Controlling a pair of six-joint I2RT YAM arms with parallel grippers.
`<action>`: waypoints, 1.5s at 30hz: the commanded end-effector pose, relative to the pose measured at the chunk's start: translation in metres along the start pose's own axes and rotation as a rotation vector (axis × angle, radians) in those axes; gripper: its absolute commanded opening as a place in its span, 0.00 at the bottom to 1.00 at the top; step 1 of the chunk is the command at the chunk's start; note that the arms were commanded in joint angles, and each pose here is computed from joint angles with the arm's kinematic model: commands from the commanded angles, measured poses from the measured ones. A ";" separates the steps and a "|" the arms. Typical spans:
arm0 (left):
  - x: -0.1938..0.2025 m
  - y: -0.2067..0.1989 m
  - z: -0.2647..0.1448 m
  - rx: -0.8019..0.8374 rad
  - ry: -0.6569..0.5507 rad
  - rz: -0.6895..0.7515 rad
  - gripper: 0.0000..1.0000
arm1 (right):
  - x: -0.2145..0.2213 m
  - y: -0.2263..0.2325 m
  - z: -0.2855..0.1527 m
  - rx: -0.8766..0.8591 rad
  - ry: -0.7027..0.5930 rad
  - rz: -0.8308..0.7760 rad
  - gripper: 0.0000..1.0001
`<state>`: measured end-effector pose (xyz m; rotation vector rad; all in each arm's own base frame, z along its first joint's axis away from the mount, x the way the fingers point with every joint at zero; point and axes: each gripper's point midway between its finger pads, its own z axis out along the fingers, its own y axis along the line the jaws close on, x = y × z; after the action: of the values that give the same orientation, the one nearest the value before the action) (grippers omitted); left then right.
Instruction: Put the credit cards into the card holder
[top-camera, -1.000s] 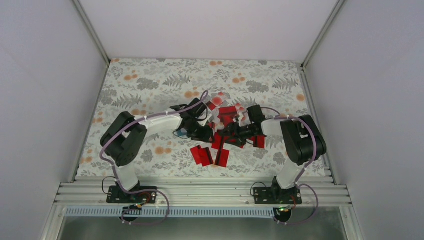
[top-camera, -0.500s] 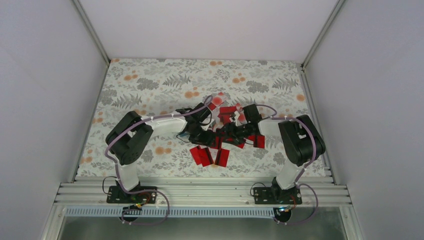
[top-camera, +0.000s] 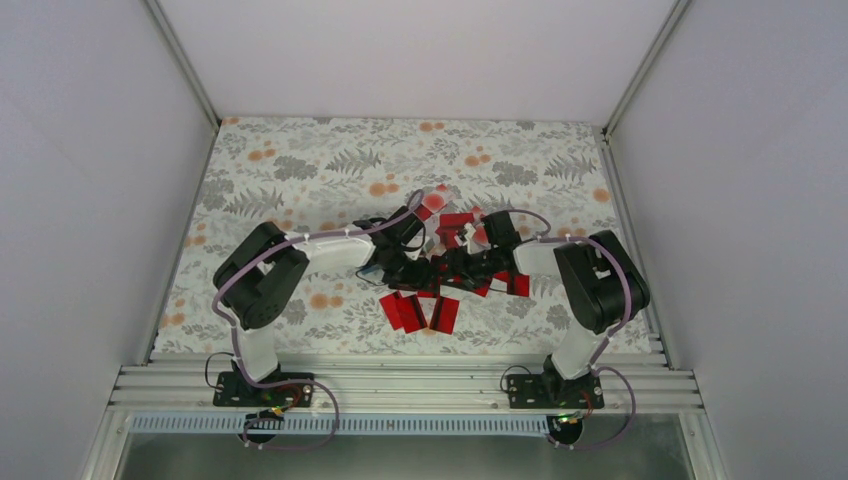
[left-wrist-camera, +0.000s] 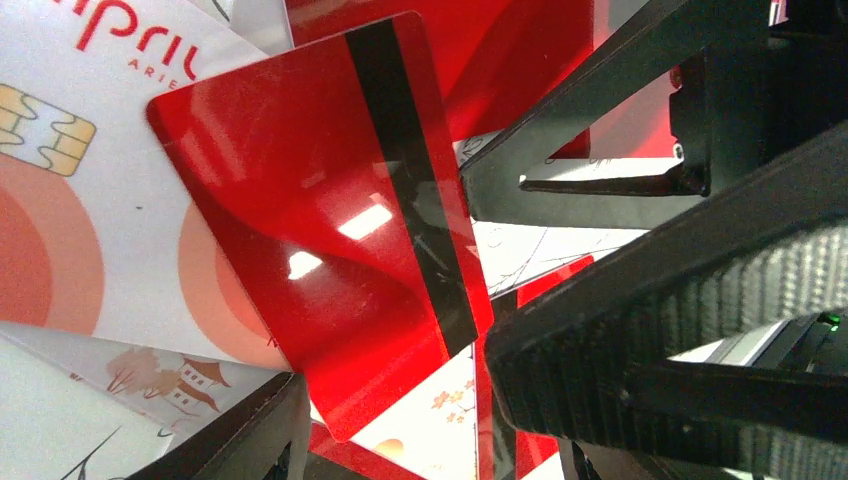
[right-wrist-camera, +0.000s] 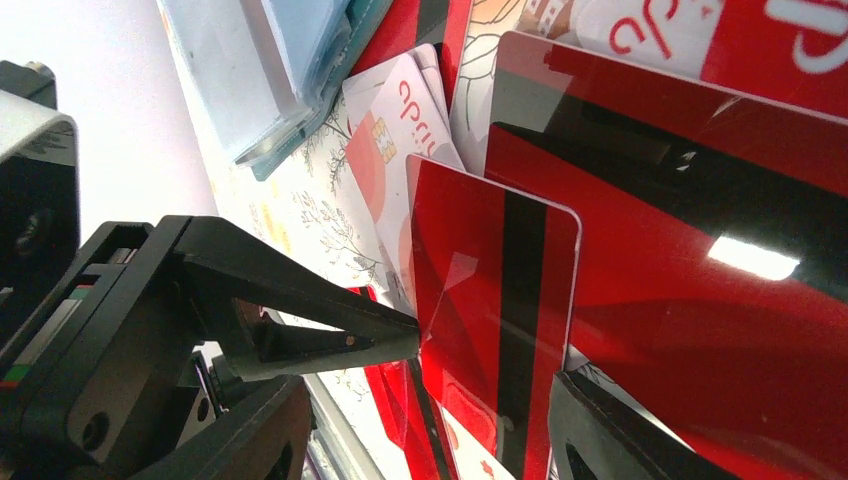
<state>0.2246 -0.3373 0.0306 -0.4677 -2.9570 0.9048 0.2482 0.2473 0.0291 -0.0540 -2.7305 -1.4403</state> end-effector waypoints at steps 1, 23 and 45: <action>0.017 0.018 0.021 -0.032 0.042 -0.056 0.62 | 0.043 -0.075 0.013 0.263 0.075 0.158 0.62; -0.023 -0.040 -0.053 0.230 -0.256 -0.023 0.62 | 0.054 -0.081 0.017 0.274 0.102 0.169 0.61; 0.014 0.042 -0.022 -0.098 -0.125 -0.162 0.69 | 0.051 -0.074 0.025 0.263 0.133 0.106 0.58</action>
<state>0.2350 -0.2958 0.0479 -0.1797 -3.1421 0.8822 0.2428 0.2573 0.0276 0.0461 -2.7322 -1.4503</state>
